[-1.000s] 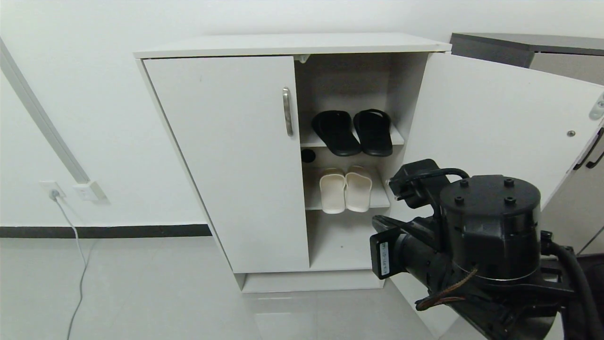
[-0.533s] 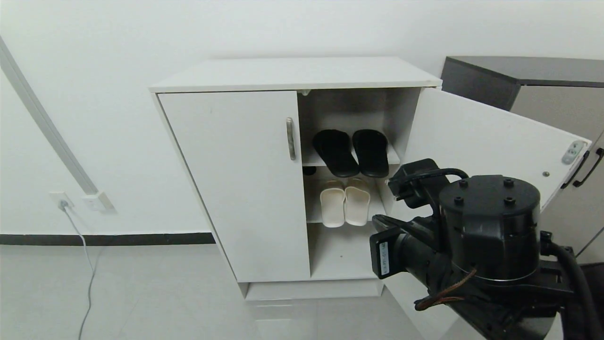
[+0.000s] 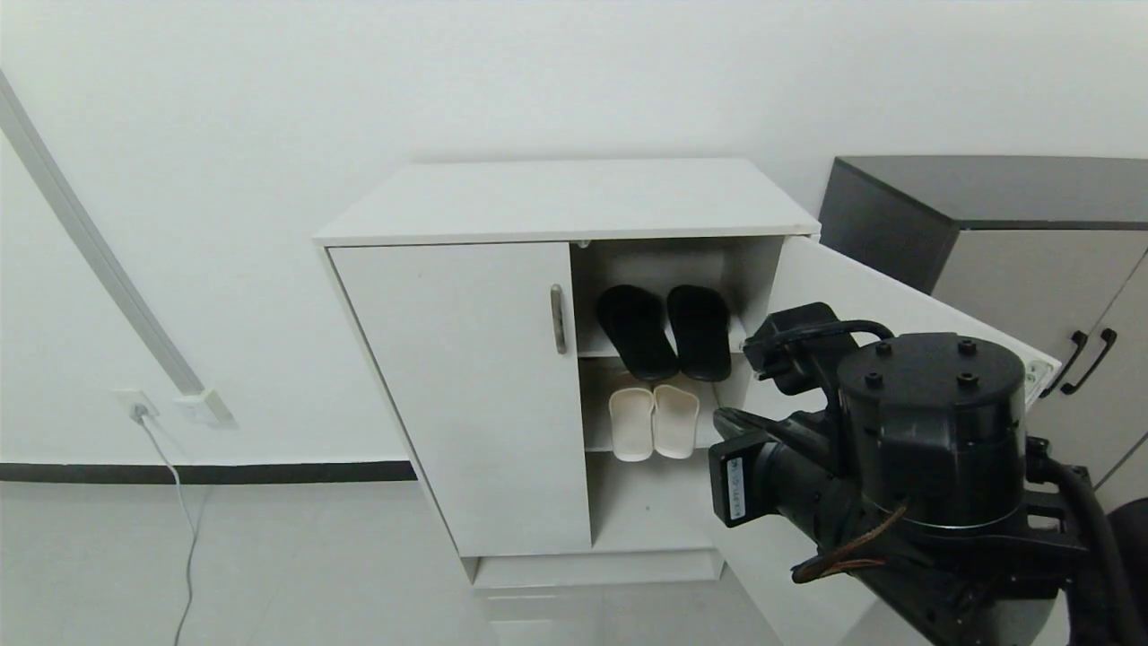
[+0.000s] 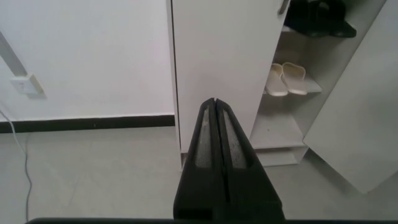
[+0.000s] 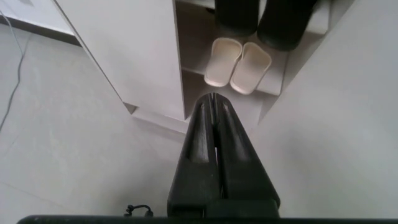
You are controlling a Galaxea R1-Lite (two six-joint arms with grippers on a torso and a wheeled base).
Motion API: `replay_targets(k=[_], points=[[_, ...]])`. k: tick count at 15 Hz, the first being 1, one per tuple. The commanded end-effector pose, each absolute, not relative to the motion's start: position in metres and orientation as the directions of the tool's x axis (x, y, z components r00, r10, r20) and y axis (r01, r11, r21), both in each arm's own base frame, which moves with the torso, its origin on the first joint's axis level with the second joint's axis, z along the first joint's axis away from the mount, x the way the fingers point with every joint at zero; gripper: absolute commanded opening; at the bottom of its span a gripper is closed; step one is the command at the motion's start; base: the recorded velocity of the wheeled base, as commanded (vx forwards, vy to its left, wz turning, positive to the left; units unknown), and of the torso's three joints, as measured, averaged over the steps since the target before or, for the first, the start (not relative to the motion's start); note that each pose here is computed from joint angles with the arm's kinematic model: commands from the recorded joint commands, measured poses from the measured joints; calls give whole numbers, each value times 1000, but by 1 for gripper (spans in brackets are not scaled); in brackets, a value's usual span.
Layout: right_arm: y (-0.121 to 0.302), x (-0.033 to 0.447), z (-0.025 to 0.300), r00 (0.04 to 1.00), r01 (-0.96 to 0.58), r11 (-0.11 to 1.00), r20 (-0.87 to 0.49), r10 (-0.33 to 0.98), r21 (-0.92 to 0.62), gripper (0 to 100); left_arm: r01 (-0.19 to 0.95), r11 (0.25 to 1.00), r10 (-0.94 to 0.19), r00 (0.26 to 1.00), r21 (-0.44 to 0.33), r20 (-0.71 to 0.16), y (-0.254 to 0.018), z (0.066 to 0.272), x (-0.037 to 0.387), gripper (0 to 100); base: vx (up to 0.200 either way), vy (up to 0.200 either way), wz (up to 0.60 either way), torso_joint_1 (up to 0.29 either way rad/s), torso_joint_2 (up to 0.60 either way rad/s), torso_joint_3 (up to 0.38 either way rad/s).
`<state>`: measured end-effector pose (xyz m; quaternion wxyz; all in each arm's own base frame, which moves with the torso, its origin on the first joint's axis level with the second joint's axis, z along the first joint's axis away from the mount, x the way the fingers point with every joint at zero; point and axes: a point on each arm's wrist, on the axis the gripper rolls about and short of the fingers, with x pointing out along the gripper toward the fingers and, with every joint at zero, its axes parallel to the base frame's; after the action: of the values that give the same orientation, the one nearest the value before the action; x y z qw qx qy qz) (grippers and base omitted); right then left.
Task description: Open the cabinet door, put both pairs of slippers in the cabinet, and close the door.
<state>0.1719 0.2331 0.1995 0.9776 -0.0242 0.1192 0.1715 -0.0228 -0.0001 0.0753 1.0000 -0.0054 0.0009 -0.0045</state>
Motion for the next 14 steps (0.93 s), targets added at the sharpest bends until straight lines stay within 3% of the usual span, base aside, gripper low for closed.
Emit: replay_targets(k=[1,14], points=[[233,173,198,912,-340,940,-247,327,-9,0,9,1000,-9,1000,-12,-3,0,75,-23,0,0,0,0,168,-481,-320],[236,179,190,911,-331,943,-268,313,-26,0,9,1000,-9,1000,-12,-3,0,75,-23,0,0,0,0,210,-526,-318]])
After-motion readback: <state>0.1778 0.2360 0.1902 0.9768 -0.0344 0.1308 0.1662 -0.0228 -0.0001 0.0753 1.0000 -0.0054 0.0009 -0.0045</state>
